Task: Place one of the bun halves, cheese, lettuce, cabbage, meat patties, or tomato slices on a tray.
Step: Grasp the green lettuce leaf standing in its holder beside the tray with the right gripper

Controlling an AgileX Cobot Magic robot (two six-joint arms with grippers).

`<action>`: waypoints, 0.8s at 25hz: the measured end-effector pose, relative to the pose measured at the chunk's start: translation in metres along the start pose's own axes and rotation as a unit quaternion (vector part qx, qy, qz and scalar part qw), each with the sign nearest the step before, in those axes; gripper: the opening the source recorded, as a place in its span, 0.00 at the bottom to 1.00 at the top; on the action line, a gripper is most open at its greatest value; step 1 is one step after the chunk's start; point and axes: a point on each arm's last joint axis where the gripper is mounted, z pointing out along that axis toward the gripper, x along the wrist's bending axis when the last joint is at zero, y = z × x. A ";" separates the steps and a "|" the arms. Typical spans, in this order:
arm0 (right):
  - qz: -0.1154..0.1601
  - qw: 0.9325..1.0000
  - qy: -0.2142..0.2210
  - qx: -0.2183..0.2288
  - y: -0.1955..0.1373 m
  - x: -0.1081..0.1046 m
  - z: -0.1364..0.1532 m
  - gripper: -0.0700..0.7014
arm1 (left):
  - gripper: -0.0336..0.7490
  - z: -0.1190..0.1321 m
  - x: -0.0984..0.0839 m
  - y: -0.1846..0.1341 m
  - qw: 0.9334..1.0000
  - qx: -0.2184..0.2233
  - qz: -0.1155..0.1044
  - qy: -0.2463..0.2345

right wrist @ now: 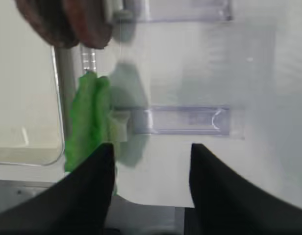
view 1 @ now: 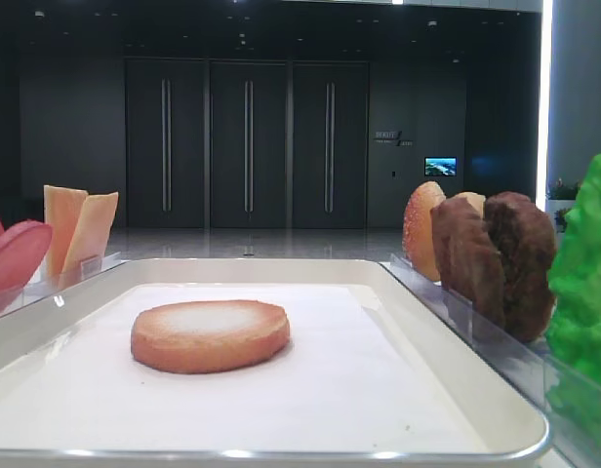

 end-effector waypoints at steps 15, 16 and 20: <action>-0.009 0.998 -0.037 0.050 -0.006 0.047 0.034 0.53 | 0.56 0.000 0.000 0.000 1.000 0.000 0.000 0.000; -0.009 0.998 -0.039 0.054 -0.008 0.045 0.038 0.52 | 0.56 0.000 0.000 0.000 1.000 0.000 0.000 0.000; -0.010 0.997 -0.044 0.061 -0.012 0.044 0.044 0.38 | 0.56 0.000 0.000 0.000 1.000 0.000 0.000 0.000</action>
